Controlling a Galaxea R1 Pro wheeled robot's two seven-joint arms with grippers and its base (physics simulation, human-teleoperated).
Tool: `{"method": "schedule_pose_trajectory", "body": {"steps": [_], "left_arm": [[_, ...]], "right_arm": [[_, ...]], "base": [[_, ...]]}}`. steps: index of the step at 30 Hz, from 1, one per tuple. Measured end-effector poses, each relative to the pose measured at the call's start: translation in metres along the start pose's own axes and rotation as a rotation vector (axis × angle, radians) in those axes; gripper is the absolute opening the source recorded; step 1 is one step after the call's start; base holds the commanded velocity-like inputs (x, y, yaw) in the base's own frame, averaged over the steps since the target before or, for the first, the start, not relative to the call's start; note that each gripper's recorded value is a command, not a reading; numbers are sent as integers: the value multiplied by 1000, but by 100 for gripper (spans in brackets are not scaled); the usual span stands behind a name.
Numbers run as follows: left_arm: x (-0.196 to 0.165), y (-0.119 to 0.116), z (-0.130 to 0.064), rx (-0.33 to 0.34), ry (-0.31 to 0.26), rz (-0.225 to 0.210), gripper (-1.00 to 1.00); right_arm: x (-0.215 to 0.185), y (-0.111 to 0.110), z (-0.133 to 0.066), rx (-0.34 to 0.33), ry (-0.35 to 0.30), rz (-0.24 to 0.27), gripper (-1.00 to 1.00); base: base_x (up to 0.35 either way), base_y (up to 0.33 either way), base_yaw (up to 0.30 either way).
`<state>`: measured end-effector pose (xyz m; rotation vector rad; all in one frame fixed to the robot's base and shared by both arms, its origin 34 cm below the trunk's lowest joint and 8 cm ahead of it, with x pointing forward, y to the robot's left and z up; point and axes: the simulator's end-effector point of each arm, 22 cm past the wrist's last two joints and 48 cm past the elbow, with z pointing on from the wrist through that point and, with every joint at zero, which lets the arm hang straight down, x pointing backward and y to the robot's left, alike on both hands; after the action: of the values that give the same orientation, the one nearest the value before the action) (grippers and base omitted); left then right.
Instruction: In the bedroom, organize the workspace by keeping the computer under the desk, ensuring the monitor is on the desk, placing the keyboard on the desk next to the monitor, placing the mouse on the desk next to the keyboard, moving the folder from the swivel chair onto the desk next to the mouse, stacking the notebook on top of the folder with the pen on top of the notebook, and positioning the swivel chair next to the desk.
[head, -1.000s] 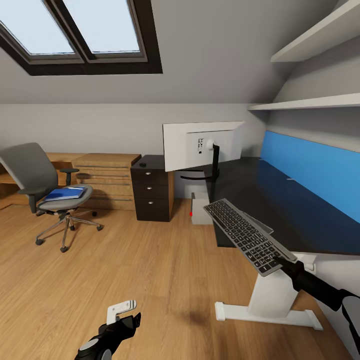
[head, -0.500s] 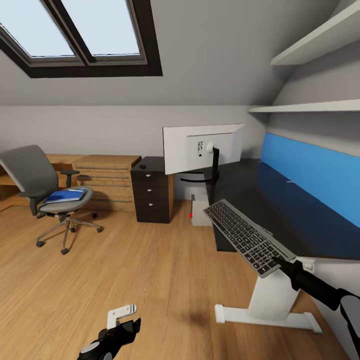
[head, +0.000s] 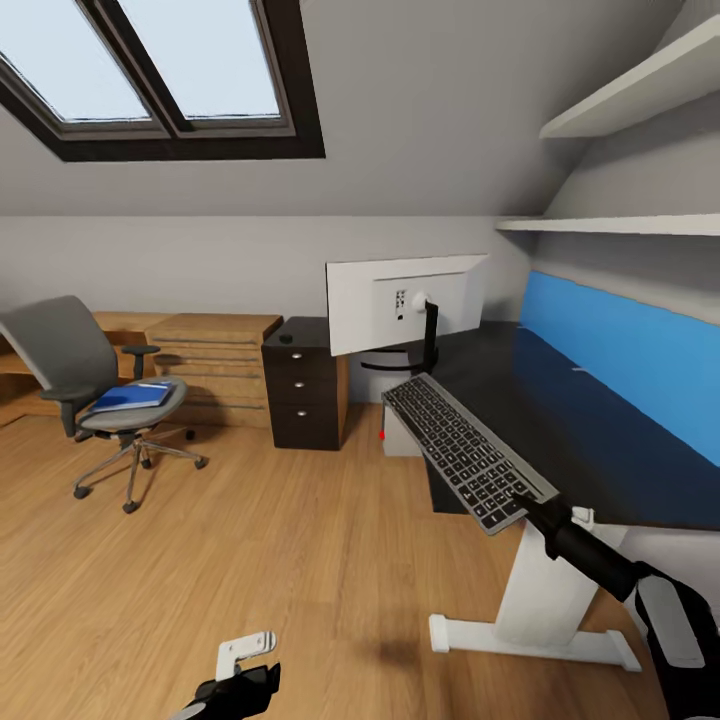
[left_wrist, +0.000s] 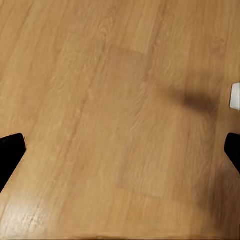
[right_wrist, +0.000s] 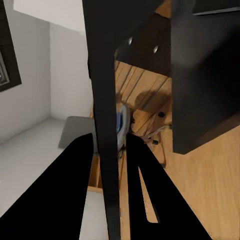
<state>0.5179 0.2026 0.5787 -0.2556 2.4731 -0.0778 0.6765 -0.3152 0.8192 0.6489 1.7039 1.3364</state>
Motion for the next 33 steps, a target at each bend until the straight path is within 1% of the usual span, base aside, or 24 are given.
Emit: {"method": "schedule_pose_trajectory", "body": {"steps": [3,5,6,7,8,9,11,12,15,16,18,20,21,22,23,24,25,27,30,33], "left_arm": [[4,1,-2,-5,17,7,100],[11,6,-1,-16,38,17,100],[12,7,-2,-19,42,21,100],[18,14,0,-31,49,31,100],[20,17,1,-35,41,33,100],[20,18,2,-39,31,33,100],[26,23,4,-47,29,34,100],[32,27,6,-52,37,36,100],[37,36,8,-65,42,45,100],[37,40,9,-70,38,47,100],[37,43,9,-75,32,49,100],[38,52,11,-87,21,48,100],[39,54,11,-91,19,46,100],[41,59,13,-99,4,42,100],[41,64,15,-107,-30,36,100],[40,65,16,-110,-52,33,100],[38,66,16,-112,-71,30,100],[36,67,16,-113,-89,27,100],[34,67,16,-112,-103,25,100],[34,66,16,-112,-107,26,100]], "right_arm": [[7,8,7,-14,6,18,-100],[21,16,17,-37,12,44,-100],[25,19,20,-41,15,49,-100],[43,27,33,-64,31,67,-100],[69,37,49,-80,82,64,-100],[84,42,60,-82,97,43,-100],[111,61,82,-115,114,4,-100],[124,65,92,-117,117,-36,-100],[145,74,110,-114,109,-109,-100],[153,78,119,-106,100,-141,-100],[161,82,127,-92,85,-171,-100],[176,82,143,-34,53,-225,-100],[178,82,147,-16,40,-233,-100],[179,78,154,38,-4,-262,-100],[177,78,160,78,-76,-292,-100],[180,77,162,88,-107,-306,-100],[186,73,164,101,-124,-323,-100],[194,69,165,109,-139,-346,-100],[204,69,167,109,-143,-371,-100],[210,69,167,107,-140,-380,-100]], "base": [[0,0,0],[0,0,0],[0,0,0],[0,0,0],[0,0,0],[0,0,0],[0,0,0],[0,0,0],[0,0,0],[0,0,0],[0,0,0],[0,0,0],[0,0,0],[0,0,0],[0,0,0],[5,5,0],[16,19,0],[80,110,0],[134,191,0],[162,234,0]]}}
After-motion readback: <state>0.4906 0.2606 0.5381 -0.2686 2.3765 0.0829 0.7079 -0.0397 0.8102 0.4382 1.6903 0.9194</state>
